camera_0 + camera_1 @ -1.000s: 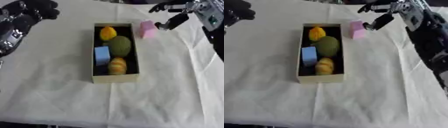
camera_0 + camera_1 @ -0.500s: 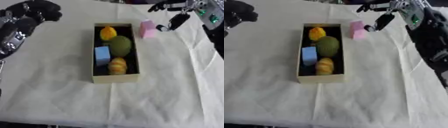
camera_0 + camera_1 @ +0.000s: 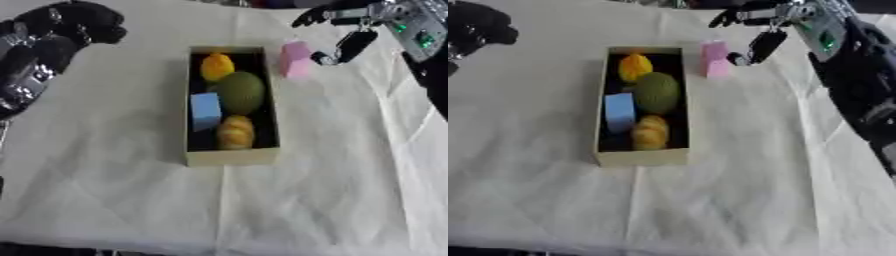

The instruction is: Pick up objects on the table and place them in the box.

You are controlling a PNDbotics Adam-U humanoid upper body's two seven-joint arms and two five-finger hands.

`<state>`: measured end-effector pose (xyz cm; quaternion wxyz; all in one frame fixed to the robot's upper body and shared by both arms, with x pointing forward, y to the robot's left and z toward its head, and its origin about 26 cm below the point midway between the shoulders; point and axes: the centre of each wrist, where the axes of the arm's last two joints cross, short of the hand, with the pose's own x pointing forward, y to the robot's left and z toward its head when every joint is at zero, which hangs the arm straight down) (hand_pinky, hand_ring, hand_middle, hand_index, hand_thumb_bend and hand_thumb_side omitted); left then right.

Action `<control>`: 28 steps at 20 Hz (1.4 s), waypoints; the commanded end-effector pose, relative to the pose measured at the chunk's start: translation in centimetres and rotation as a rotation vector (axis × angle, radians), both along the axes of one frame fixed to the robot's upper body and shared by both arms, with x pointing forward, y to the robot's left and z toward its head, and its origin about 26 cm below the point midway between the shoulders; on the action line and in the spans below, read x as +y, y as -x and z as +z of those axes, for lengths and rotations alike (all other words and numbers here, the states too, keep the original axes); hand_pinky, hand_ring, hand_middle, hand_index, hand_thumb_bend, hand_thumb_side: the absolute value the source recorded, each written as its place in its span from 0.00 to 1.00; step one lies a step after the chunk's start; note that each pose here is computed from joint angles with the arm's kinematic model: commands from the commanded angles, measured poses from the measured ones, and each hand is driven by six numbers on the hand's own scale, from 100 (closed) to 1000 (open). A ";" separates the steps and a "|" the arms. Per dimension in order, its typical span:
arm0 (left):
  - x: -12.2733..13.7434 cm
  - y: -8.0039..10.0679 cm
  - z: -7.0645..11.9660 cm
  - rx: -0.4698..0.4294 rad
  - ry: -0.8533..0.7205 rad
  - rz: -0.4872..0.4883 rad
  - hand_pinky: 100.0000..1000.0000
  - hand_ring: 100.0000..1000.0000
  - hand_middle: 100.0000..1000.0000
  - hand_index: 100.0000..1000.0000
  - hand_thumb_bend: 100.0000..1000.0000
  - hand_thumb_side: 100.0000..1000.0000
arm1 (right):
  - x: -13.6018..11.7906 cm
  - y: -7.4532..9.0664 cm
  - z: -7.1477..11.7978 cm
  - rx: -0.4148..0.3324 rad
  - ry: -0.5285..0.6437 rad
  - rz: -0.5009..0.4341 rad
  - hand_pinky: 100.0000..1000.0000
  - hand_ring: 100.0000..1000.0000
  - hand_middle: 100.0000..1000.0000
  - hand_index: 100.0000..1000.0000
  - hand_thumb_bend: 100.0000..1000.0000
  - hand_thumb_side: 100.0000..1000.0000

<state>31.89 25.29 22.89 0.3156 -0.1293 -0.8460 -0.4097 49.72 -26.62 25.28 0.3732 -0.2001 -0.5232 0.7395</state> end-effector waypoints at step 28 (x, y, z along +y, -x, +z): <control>-0.2 0.2 0.6 -0.020 -0.011 -0.023 0.87 0.80 0.77 0.83 0.00 0.64 | 0.4 -0.9 -0.8 0.046 0.197 0.097 1.00 1.00 1.00 1.00 0.14 0.21</control>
